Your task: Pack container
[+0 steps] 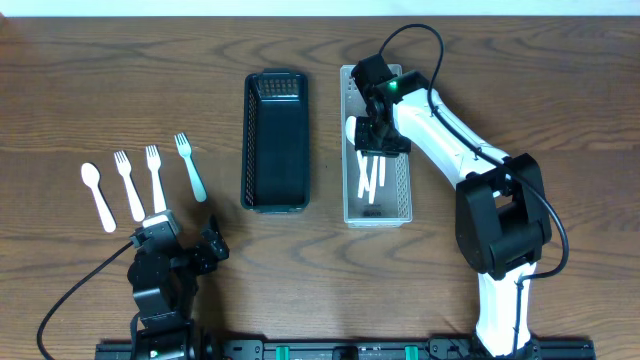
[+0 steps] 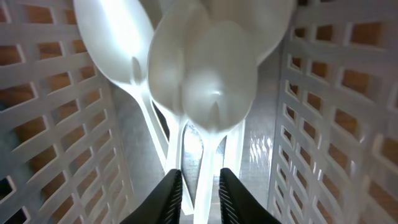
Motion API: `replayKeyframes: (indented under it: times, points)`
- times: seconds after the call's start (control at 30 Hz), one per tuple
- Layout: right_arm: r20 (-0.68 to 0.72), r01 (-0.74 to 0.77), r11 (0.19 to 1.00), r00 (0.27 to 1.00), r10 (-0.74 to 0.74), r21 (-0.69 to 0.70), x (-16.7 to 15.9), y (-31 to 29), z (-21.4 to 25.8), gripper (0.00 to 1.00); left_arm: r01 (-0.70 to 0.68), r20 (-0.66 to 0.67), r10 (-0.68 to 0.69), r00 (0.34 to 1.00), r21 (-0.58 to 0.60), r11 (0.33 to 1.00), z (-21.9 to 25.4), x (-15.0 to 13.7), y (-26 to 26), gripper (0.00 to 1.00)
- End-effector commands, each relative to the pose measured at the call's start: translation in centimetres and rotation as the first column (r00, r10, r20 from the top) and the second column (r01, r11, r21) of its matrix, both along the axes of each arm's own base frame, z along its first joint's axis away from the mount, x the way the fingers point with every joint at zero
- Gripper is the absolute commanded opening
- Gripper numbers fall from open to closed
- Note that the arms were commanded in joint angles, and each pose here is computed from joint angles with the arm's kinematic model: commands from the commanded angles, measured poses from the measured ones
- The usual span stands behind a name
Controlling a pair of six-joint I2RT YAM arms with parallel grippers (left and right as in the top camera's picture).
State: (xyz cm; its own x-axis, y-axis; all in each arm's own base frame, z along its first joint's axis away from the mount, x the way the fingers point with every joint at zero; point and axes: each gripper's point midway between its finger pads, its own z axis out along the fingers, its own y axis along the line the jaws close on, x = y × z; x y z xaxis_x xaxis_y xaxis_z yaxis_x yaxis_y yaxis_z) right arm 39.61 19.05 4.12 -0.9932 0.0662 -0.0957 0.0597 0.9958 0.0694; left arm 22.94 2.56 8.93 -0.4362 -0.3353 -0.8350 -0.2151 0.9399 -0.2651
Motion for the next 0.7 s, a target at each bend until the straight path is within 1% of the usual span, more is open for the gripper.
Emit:
replayKeyframes:
  times: [0.0,0.13,0.17,0.2,0.23,0.27,0.3,0.37,0.47,0.57,0.67]
  points:
    - [0.015,-0.103,0.995,0.995,0.103,0.014,0.3,0.7,0.7,0.26,-0.011,0.005,0.011,1.0,-0.007,1.0,0.2,0.0,0.2,0.98]
    - [0.076,-0.206,0.979,0.976,0.204,0.014,1.6,1.0,4.0,0.31,-0.011,0.027,0.011,1.0,-0.002,1.0,2.3,0.1,0.2,0.98]
    - [0.104,-0.231,0.973,0.968,0.228,0.014,2.1,1.0,5.3,0.35,-0.011,0.03,0.011,1.0,-0.002,1.0,3.0,0.1,0.2,0.98]
    - [0.143,-0.265,0.964,0.955,0.26,0.011,2.8,1.0,7.1,0.45,-0.011,0.025,0.011,1.0,-0.002,1.0,3.7,0.0,0.2,0.98]
    - [0.167,-0.278,0.96,0.947,0.273,0.009,3.2,0.8,8.2,0.49,-0.011,0.014,0.011,1.0,-0.002,1.0,4.2,-0.1,0.2,0.98]
    - [0.198,-0.292,0.956,0.938,0.286,0.001,3.7,0.5,9.7,0.57,-0.014,-0.007,0.014,1.0,-0.001,1.0,4.8,-0.3,0.2,0.98]
    - [0.23,-0.294,0.956,0.93,0.288,-0.005,4.3,0.0,11.1,0.59,-0.023,-0.033,0.023,0.999,0.0,1.0,5.2,-0.6,0.3,0.98]
    - [0.279,-0.266,0.964,0.925,0.258,-0.01,5.4,-1.5,13.4,0.63,-0.054,-0.118,0.055,0.992,0.011,0.998,6.1,-1.3,0.9,0.98]
    - [0.301,-0.17,0.985,0.94,0.162,0.001,6.4,-4.9,15.1,0.73,-0.066,-0.22,0.066,0.973,0.008,0.998,7.8,-1.6,1.1,0.98]
    - [0.242,-0.043,0.999,0.969,0.039,0.011,6.4,-9.5,14.3,0.8,-0.072,-0.308,0.066,0.949,-0.009,0.997,10.2,-0.9,1.2,0.98]
    - [0.174,0.013,1.0,0.985,-0.012,-0.006,5.7,-13.0,13.1,0.82,-0.081,-0.435,0.063,0.898,-0.025,0.996,11.7,-0.3,1.5,0.98]
